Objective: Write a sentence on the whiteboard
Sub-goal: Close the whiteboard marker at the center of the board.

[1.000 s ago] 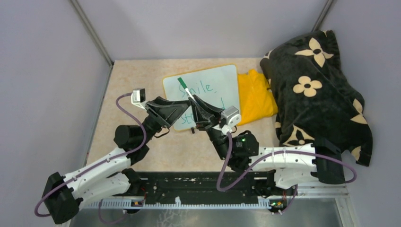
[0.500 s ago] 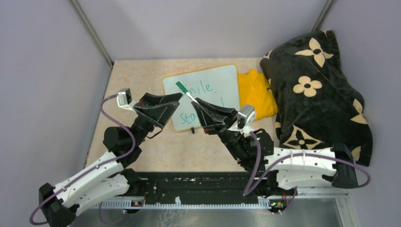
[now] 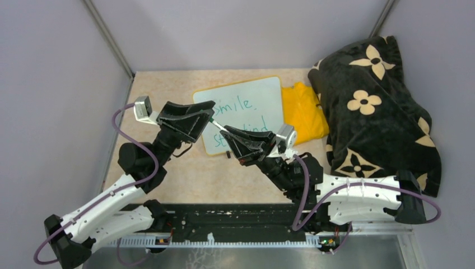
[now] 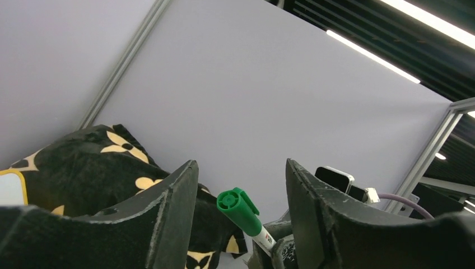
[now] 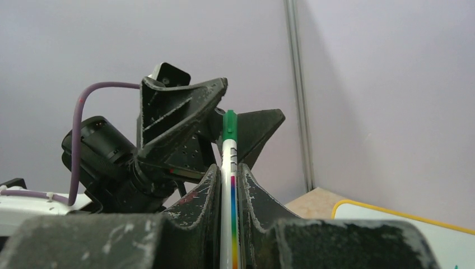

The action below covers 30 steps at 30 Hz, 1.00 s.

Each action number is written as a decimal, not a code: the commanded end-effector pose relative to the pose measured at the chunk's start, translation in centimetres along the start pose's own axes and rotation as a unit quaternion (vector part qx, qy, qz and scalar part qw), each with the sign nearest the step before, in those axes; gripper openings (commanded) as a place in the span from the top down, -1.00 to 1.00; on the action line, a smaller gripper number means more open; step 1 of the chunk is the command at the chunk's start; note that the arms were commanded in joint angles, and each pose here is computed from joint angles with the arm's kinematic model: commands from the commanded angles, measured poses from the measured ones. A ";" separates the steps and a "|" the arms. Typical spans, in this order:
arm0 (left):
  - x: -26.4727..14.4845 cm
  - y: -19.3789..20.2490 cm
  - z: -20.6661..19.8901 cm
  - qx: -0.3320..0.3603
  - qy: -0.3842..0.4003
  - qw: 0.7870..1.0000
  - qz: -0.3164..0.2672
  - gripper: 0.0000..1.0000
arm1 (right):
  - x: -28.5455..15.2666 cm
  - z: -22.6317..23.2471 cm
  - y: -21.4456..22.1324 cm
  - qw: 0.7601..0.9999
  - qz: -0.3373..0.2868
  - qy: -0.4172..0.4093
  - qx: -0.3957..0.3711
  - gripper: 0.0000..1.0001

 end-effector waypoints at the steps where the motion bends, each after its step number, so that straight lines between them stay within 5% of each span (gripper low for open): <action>1: -0.2 0.2 -0.4 0.004 0.014 1.000 0.008 -0.14 | 0.2 -0.1 -1.0 1.000 -0.018 0.001 0.016 1.00; 10: -0.5 0.6 0.0 -0.009 0.009 1.000 0.014 0.49 | 0.4 -0.2 -0.6 1.000 -0.013 0.011 0.010 1.00; 14: -0.4 1.2 0.3 -0.018 0.011 0.999 0.034 1.00 | 0.7 -0.2 -0.6 1.000 -0.012 0.013 0.006 1.00; 23: 0.0 5.3 2.2 -0.087 0.005 0.984 0.155 1.00 | 1.7 -0.2 -0.5 1.000 -0.013 0.028 -0.004 1.00; 27: -0.7 5.3 2.8 -0.103 0.010 0.986 0.130 0.99 | 1.9 -0.2 -0.6 0.999 -0.016 0.027 -0.012 1.00; 30: -1.5 4.0 2.8 -0.095 0.001 0.993 0.076 0.12 | 1.6 -0.4 -0.7 0.999 -0.013 0.027 -0.015 1.00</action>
Point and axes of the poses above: each gripper's point midway between its finger pads, its own x axis out along the fingers, its own z axis along the line the jaws close on, y = z × x, the point moved 5 cm from there along -x, back along the fingers, and after that the axes turned 15 degrees about -x, right-handed, at the moved point
